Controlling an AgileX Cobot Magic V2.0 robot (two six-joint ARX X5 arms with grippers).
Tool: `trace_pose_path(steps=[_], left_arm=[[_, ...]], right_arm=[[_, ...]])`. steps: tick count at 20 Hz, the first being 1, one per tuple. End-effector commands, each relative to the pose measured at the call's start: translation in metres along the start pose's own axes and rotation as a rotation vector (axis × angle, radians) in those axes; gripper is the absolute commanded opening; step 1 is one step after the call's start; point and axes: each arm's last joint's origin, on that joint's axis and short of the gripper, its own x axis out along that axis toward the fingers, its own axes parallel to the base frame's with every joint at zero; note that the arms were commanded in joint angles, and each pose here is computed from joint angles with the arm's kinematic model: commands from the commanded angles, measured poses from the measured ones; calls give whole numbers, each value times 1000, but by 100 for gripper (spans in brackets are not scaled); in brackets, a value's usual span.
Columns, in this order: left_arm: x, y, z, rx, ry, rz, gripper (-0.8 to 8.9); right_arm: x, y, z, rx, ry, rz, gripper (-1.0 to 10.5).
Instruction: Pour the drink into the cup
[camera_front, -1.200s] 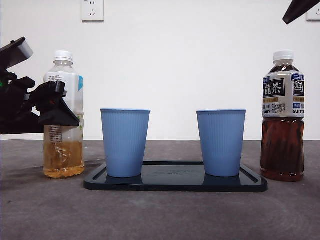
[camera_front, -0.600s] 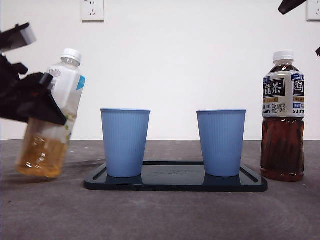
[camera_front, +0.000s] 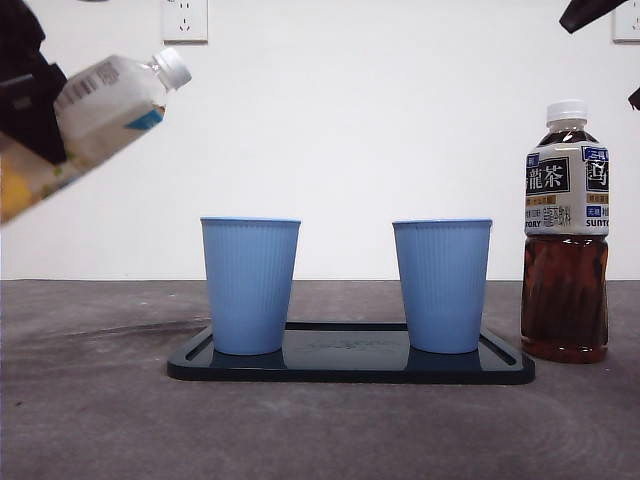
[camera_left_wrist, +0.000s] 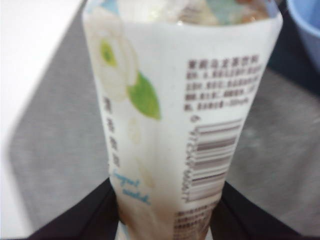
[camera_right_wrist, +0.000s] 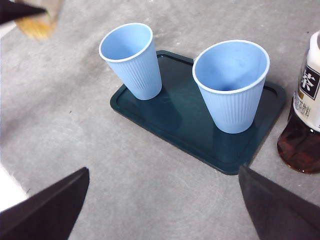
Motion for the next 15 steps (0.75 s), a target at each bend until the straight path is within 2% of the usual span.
trace_pose_path(steps=[1,5,7,12,15], left_arm=[[-14,13,17,125,-7,130,152],[-21,6,26,348,63,196,152],[-22,2,28,446,96,210,152],[-20,-7,35,562,120,214,152],[-12,-12,37,607,168,217,151]], right_arm=[[-2,2,4,-31,-15,17,476],[-2,3,4,-44,-13,37,476],[-2,4,4,-53,-3,80,476],[-3,8,1,-50,26,229,476],[-3,10,1,-54,32,271,476]])
